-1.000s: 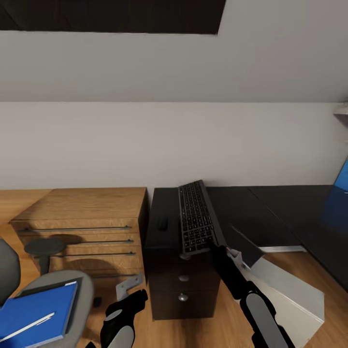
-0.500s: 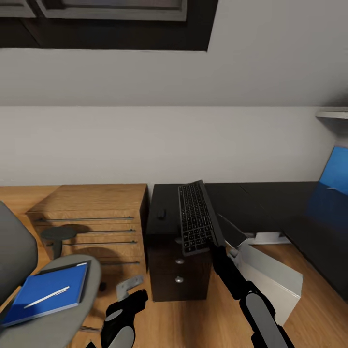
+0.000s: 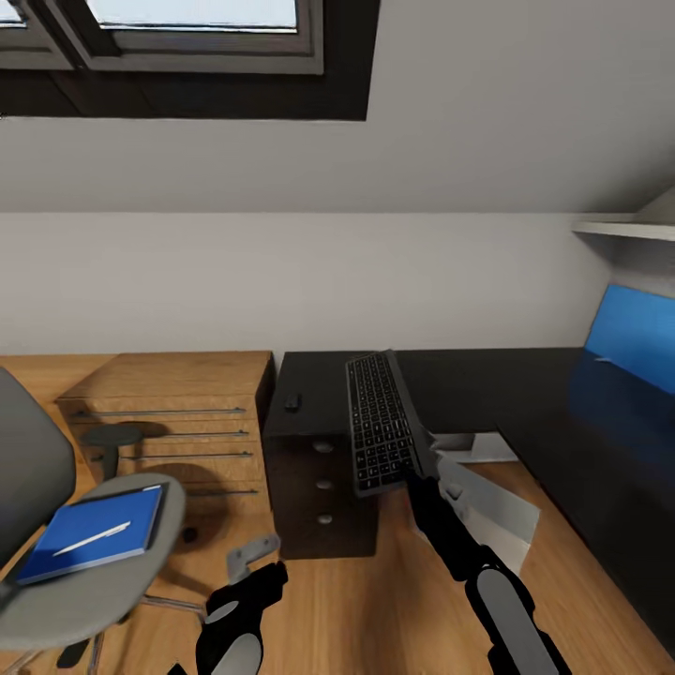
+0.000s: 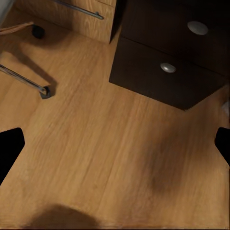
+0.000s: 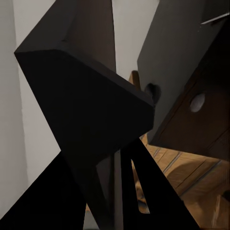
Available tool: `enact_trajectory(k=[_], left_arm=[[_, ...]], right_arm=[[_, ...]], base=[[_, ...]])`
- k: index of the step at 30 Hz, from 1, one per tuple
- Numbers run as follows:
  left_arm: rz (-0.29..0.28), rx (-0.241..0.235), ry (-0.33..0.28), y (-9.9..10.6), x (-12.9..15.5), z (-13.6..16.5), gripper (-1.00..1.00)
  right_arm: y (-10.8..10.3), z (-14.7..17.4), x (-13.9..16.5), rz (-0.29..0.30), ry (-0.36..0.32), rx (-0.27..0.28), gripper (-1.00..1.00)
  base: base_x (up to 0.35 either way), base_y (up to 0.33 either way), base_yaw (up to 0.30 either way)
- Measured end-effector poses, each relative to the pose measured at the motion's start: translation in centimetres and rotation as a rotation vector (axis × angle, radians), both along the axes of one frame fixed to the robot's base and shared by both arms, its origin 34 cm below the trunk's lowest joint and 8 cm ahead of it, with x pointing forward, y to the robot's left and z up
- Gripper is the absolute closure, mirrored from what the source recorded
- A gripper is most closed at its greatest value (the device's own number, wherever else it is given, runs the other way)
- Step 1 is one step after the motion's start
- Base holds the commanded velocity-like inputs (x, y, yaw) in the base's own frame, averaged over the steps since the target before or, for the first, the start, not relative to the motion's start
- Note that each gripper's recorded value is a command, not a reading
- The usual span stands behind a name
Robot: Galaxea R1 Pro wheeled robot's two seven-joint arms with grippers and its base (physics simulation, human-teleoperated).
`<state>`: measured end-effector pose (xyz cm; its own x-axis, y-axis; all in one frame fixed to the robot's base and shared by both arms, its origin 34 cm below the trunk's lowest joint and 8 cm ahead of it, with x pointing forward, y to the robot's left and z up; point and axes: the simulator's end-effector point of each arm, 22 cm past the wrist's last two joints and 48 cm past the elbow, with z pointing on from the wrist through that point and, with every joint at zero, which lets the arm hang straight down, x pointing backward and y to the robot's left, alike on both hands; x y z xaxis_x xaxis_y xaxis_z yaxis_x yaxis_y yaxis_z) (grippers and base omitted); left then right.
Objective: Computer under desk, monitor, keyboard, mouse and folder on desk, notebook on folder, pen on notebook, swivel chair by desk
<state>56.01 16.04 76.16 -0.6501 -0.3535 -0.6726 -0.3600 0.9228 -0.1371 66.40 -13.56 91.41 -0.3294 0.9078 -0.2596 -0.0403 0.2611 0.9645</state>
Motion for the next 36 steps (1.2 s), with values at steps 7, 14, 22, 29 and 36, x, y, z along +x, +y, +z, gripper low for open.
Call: enact_trajectory(k=[7,14,22,29,36], left_arm=[[0.0,0.0,0.0,0.0,0.0,1.1,-1.0],[-0.001,0.0,0.0,0.0,0.0,2.3,-1.0],[-0.001,0.001,-0.001,0.0,0.0,3.5,-1.0],[-0.001,0.001,-0.001,0.0,0.0,4.6,-1.0],[-0.002,0.002,-0.001,0.0,0.0,5.6,-1.0]], right_arm=[[0.0,1.1,0.0,0.0,0.0,-0.001,1.0],[-0.1,2.2,0.0,0.0,0.0,-0.003,1.0],[-0.1,3.5,0.0,0.0,0.001,-0.003,1.0],[-0.1,4.5,0.0,0.0,0.001,-0.003,1.0],[-0.1,5.5,0.0,0.0,0.001,-0.003,1.0]], base=[[-0.283,-0.242,0.0],[-0.283,-0.242,0.0],[-0.283,-0.241,0.0],[-0.29,-0.202,0.0],[-0.321,-0.116,0.0]])
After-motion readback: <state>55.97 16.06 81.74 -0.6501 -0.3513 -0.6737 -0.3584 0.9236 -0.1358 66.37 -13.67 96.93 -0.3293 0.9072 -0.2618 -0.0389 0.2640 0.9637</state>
